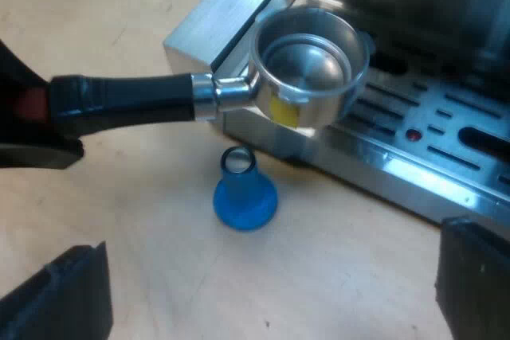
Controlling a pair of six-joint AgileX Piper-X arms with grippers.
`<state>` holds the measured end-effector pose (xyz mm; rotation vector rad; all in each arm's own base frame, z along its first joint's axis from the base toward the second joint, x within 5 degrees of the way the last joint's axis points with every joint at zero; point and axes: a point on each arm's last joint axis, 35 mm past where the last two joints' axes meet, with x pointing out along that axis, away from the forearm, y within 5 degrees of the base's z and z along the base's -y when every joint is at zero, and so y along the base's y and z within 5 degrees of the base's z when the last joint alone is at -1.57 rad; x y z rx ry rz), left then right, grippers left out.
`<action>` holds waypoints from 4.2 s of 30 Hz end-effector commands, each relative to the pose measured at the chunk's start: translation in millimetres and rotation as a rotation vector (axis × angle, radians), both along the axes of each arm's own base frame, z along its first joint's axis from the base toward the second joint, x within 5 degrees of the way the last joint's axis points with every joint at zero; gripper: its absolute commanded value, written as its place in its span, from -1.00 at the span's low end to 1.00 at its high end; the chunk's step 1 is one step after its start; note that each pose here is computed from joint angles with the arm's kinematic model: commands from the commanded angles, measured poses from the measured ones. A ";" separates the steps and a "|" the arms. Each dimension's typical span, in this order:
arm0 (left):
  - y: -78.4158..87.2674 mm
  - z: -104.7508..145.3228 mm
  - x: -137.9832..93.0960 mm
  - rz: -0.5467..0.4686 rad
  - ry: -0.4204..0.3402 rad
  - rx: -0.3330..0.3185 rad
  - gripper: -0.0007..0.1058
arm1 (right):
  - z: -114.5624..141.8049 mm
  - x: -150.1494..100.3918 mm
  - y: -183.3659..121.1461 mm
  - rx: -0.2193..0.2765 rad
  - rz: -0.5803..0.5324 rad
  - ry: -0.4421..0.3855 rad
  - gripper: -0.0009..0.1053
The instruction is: Put the handle in the coffee machine
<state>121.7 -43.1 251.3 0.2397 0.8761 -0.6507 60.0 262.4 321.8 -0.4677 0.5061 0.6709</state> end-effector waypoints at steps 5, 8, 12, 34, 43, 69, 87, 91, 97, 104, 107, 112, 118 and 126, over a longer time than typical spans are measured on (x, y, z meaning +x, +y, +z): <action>5.4 9.6 3.2 0.040 -0.053 -0.028 -0.98 | -11.4 -1.4 25.8 0.040 -0.045 -0.067 0.59; 6.8 9.6 3.6 0.051 -0.053 -0.028 -0.98 | -18.1 1.8 36.3 0.056 -0.102 -0.121 0.59; 6.7 9.8 3.8 0.044 -0.059 -0.024 -0.98 | -26.1 7.3 50.7 0.100 -0.177 -0.187 0.59; 4.8 18.0 13.4 0.022 -0.184 -0.034 -0.98 | -77.4 12.2 69.6 0.144 -0.230 -0.247 0.59; 4.8 18.0 13.4 0.024 -0.184 -0.032 -0.98 | -77.1 12.1 70.3 0.142 -0.216 -0.245 0.59; 4.8 18.0 13.4 0.024 -0.184 -0.032 -0.98 | -77.0 12.2 70.2 0.116 -0.205 -0.261 0.59; -11.3 -25.7 42.1 -0.068 0.046 -0.059 -0.98 | -76.6 12.8 68.9 0.107 -0.235 -0.286 0.59; -0.6 -22.7 33.4 -0.028 -0.052 -0.095 -0.98 | -77.8 11.5 68.2 0.104 -0.240 -0.294 0.59; 8.9 -5.0 14.2 0.006 -0.210 -0.119 -0.98 | -77.7 11.5 68.1 0.103 -0.244 -0.297 0.59; 10.5 7.1 2.9 0.002 -0.300 -0.132 -0.98 | -77.7 11.5 68.1 0.103 -0.245 -0.298 0.59; 10.7 8.7 1.2 0.001 -0.313 -0.134 -0.98 | -77.7 11.5 68.1 0.103 -0.245 -0.298 0.59; 11.3 12.0 -2.7 0.000 -0.338 -0.138 -0.98 | -77.7 11.5 68.1 0.103 -0.245 -0.298 0.59; 11.3 12.0 -2.7 0.000 -0.338 -0.138 -0.98 | -77.7 11.5 68.1 0.103 -0.245 -0.298 0.59; 11.3 12.0 -2.7 0.000 -0.338 -0.138 -0.98 | -77.7 11.5 68.1 0.103 -0.245 -0.298 0.59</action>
